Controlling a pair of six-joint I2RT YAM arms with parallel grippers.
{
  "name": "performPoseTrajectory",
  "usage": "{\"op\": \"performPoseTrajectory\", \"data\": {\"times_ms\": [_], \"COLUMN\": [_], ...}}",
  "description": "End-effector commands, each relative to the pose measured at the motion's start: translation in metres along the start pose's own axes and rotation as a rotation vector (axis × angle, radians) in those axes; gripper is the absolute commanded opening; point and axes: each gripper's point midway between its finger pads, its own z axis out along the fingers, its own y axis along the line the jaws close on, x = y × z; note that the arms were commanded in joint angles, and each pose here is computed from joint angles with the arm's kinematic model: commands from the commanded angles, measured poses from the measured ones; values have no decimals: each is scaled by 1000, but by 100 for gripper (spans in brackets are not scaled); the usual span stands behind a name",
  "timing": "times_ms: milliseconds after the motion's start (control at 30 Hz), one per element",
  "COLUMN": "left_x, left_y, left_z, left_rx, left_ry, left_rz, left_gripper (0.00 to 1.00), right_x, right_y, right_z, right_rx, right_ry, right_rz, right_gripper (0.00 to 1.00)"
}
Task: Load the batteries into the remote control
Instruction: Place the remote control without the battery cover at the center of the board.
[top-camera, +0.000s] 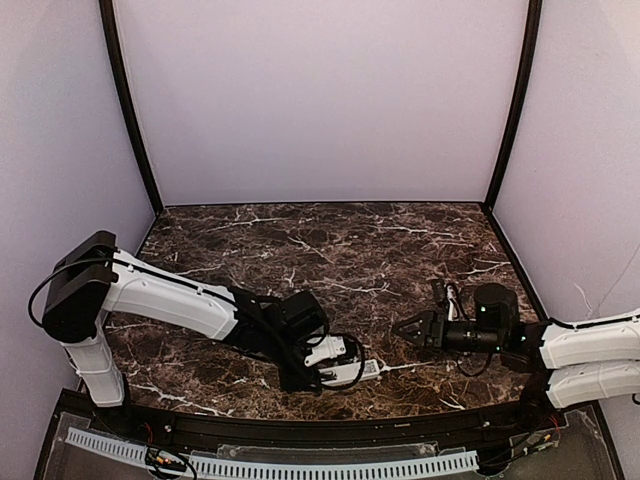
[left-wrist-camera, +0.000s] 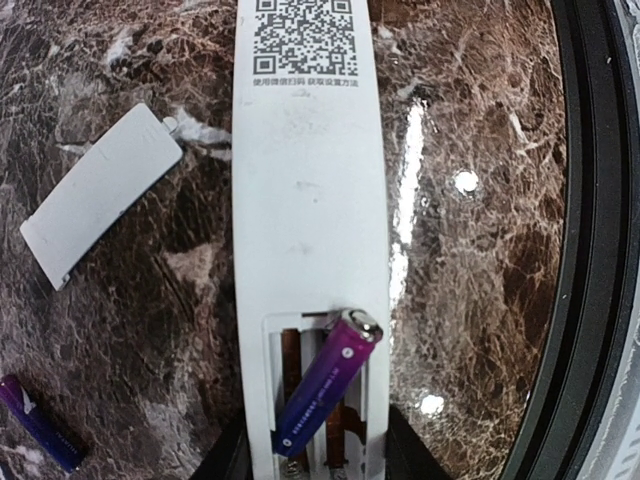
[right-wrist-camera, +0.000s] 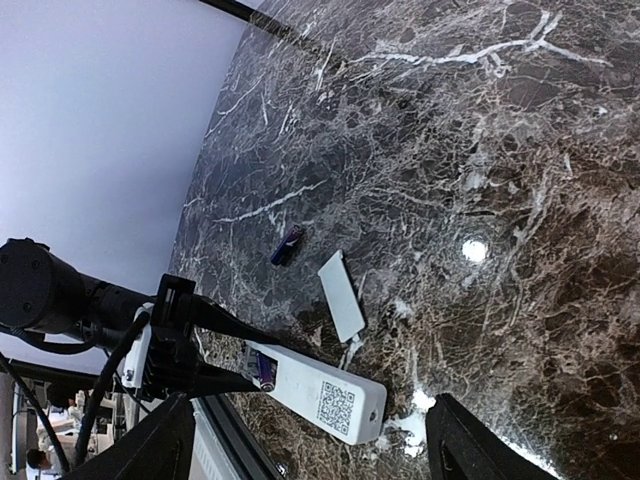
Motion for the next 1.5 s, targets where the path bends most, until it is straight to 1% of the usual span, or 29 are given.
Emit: {"op": "performPoseTrajectory", "data": {"times_ms": [0,33,100,133,167,200,267,567,667,767,833,867,1067,1233,1333,1467], "left_x": [-4,-4,-3,-3,-3,-3,-6,-32,-38,-44,-46,-48,-47,-46,-46,-45], "left_y": [-3,-3,-1,0,0,1,2,13,7,-5,-10,-12,-18,-16,-14,-12], "left_z": [2,2,2,2,1,-1,-5,-39,-45,-48,-47,-47,-35,-25,-20,-12], "left_rx": [12,13,7,0,-3,-6,-18,-106,-92,-40,-14,-8,13,14,6,2], "left_ry": [5,7,19,26,26,27,19,-50,-90,-144,-156,-160,-137,-121,-118,-104], "left_rz": [35,27,14,7,4,0,1,73,141,201,233,249,297,302,304,300], "left_gripper": [13,14,23,32,36,42,49,59,57,49,44,43,38,36,32,31], "right_x": [-6,-5,-5,-4,-4,-3,-3,-2,-3,-5,-5,-6,-7,-7,-6,-6], "right_y": [13,13,13,12,12,12,12,12,13,14,14,15,13,13,13,12], "right_z": [-1,-1,-1,-1,-1,-1,0,0,0,-1,-2,-2,-3,-4,-4,-4], "right_rx": [-58,-58,-59,-60,-62,-61,-64,-75,-78,-79,-81,-83,-84,-87,-88,-91], "right_ry": [-17,-15,-14,-11,-11,-9,-9,-9,-12,-15,-18,-20,-22,-25,-23,-23], "right_rz": [-36,-37,-36,-35,-34,-32,-32,-27,-29,-32,-31,-32,-30,-27,-24,-23], "right_gripper": [78,78,78,78,78,78,77,78,78,78,78,78,77,77,77,77]}}
